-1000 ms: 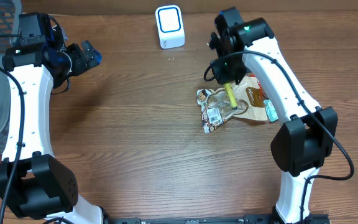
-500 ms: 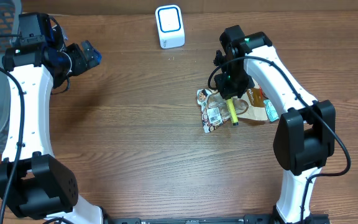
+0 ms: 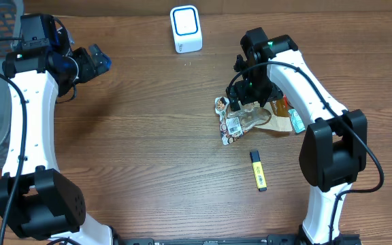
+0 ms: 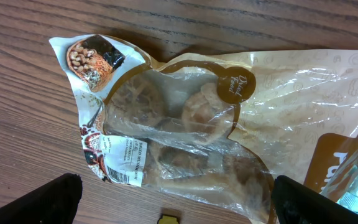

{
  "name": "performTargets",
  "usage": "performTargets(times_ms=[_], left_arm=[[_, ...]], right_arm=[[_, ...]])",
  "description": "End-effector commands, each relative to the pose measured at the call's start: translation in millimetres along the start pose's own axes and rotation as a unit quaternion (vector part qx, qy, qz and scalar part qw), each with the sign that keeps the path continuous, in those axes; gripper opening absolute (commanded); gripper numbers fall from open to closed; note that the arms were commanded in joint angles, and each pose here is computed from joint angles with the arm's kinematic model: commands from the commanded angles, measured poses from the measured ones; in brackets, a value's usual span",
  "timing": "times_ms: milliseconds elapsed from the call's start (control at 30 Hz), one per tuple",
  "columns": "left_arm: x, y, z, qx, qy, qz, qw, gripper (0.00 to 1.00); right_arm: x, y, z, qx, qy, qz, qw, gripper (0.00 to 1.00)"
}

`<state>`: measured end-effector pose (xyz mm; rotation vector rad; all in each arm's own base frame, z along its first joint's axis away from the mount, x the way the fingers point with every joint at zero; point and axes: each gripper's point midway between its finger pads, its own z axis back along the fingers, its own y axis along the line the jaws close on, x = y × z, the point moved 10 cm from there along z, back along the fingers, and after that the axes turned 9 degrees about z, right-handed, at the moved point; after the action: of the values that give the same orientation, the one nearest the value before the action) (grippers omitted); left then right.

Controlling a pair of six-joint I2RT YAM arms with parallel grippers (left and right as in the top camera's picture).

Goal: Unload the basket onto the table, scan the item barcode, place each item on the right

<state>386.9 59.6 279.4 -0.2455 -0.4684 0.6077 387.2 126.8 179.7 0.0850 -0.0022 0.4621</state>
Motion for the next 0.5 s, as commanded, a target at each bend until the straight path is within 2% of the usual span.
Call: performTargets(times_ms=[0, 467], left_arm=[[-0.3, -1.9, 4.3, -0.001, -0.006, 0.005, 1.0, 1.0], [-0.3, -1.9, 4.3, -0.001, -0.006, 0.005, 1.0, 1.0]], right_arm=[[-0.7, -1.5, -1.3, 0.003, 0.0, -0.004, 1.0, 1.0], [-0.7, -1.5, -1.3, 0.003, -0.001, -0.004, 1.0, 1.0]])
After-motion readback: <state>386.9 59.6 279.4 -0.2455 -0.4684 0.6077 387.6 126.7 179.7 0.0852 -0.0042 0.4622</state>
